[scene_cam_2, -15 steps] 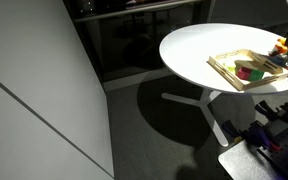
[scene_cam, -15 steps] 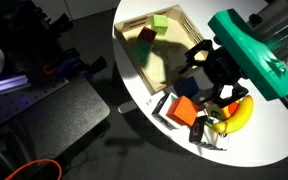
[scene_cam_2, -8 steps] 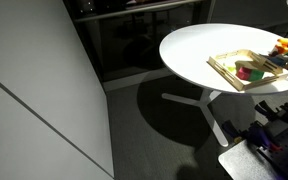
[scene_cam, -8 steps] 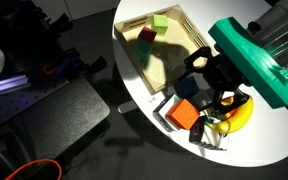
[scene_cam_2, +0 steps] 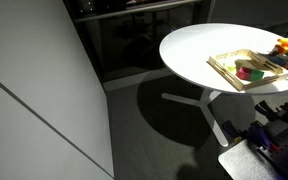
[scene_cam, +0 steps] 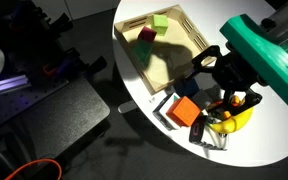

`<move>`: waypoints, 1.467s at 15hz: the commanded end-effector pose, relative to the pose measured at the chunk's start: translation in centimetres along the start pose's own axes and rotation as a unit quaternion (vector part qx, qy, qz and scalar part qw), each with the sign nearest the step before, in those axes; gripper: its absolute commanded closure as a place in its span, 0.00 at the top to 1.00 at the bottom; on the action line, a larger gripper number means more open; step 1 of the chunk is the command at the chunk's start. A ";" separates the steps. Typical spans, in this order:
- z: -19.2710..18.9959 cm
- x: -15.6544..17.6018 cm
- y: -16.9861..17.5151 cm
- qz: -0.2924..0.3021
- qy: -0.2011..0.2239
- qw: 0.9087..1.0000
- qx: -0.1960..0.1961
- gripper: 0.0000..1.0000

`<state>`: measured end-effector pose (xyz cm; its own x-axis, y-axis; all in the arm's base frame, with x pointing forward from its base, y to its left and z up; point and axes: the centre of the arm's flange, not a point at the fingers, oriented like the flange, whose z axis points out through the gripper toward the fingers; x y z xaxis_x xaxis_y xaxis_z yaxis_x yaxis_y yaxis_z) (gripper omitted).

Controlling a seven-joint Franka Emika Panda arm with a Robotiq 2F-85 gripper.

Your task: Pick up the orange block and put it in the wooden tray

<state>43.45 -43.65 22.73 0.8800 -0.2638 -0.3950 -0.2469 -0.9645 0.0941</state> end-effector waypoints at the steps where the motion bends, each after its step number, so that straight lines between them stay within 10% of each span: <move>1: -1.1 0.0 1.3 -0.006 -0.008 1.000 -0.005 1.00; 22: 1.7 -1.0 1.3 -0.021 -0.042 0.999 -0.012 1.00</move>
<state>42.17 -44.19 21.67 0.8483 -0.2430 -0.4705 -0.2240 -0.9697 0.0970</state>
